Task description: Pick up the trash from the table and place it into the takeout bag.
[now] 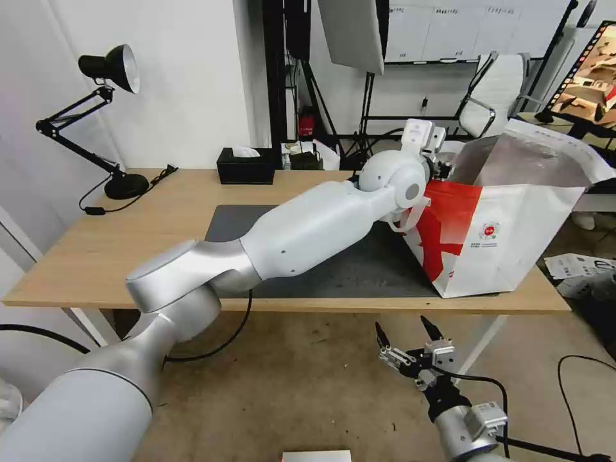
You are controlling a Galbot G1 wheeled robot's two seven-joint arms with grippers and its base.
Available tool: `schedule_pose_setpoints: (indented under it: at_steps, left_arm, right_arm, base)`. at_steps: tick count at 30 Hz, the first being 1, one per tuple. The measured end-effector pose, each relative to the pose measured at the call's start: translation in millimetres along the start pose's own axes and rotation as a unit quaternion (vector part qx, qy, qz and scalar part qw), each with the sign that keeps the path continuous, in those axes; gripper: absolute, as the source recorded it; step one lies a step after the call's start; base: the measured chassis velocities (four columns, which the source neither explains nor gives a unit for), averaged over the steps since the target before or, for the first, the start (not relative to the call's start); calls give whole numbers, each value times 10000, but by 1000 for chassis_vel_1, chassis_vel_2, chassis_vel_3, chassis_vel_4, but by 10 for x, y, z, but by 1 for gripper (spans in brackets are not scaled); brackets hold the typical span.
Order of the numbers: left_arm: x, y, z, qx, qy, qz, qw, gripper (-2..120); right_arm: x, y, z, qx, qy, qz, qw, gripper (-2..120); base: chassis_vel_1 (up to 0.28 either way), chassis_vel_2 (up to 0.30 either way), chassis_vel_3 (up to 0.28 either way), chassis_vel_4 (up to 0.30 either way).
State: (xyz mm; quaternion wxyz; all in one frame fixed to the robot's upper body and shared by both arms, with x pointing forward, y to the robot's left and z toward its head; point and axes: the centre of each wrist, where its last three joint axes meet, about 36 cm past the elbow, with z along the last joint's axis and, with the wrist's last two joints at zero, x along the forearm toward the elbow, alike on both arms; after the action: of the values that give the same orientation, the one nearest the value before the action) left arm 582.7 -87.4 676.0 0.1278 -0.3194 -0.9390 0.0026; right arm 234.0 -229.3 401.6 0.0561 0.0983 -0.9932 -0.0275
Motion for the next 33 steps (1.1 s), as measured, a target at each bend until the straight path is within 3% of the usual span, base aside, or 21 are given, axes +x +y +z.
schedule_pose_setpoints:
  at_steps: [4, 7, 8, 11, 12, 14, 15, 16, 19, 20, 23, 24, 28, 31, 33]
  left_arm:
    - [254, 216, -63, -50, -236, -112, 9996, 84]
    - [589, 515, -123, -137, -537, -264, 9981, 97]
    - [589, 515, -123, -137, -537, -264, 9981, 97]
    - [973, 862, -93, -128, -842, -491, 9952, 100]
    - [973, 862, -93, -128, -842, -491, 9952, 100]
    - [1195, 1019, 20, -127, -1021, -530, 9933, 100]
    - [1401, 1159, 206, -170, -1151, -491, 9920, 100]
    - [1401, 1159, 206, -170, -1151, -491, 9920, 100]
    - [1934, 1552, 695, -340, -1254, -614, 9896, 100]
    - [1934, 1552, 695, -340, -1254, -614, 9896, 100]
    - [2541, 1821, 1078, -510, -1318, -990, 9850, 100]
    - [2750, 1846, 1188, -516, -1253, -1084, 9848, 100]
    - [2976, 1841, 1301, -532, -1188, -1217, 9840, 100]
    - [3200, 1722, 1662, -467, -996, -1416, 9838, 100]
    - [3226, 1697, 1739, -411, -969, -1440, 9840, 100]
  right_arm:
    - [0, 0, 0, 0, 0, 0, 10000, 100]
    - [0, 0, 0, 0, 0, 1, 10000, 100]
    - [0, 0, 0, 0, 0, 1, 10000, 100]
    - [0, 0, 0, 0, 0, 0, 10000, 100]
    - [0, 0, 0, 0, 0, 0, 10000, 100]
    - [0, 0, 0, 0, 0, 1, 10000, 100]
    - [0, 0, 0, 0, 0, 0, 10000, 100]
    - [0, 0, 0, 0, 0, 0, 10000, 100]
    - [0, 0, 0, 0, -1, 1, 10000, 100]
    - [0, 0, 0, 0, -1, 1, 10000, 100]
    - [-1, 0, 0, 0, -1, -2, 10000, 100]
    - [0, -1, 0, 1, 1, 2, 10000, 100]
    - [0, 0, 0, 0, 1, 1, 10000, 100]
    - [0, 0, 0, 0, 0, 1, 10000, 100]
    - [0, 0, 0, 0, 0, 0, 10000, 100]
  base:
    - [0, 0, 0, 0]
    - [0, 0, 0, 0]
    - [0, 0, 0, 0]
    - [0, 0, 0, 0]
    - [0, 0, 0, 0]
    - [0, 0, 0, 0]
    - [0, 0, 0, 0]
    - [0, 0, 0, 0]
    - [0, 0, 0, 0]
    - [0, 0, 0, 0]
    - [0, 0, 0, 0]
    - [0, 0, 0, 0]
    - [0, 0, 0, 0]
    - [0, 0, 0, 0]
    - [0, 0, 0, 0]
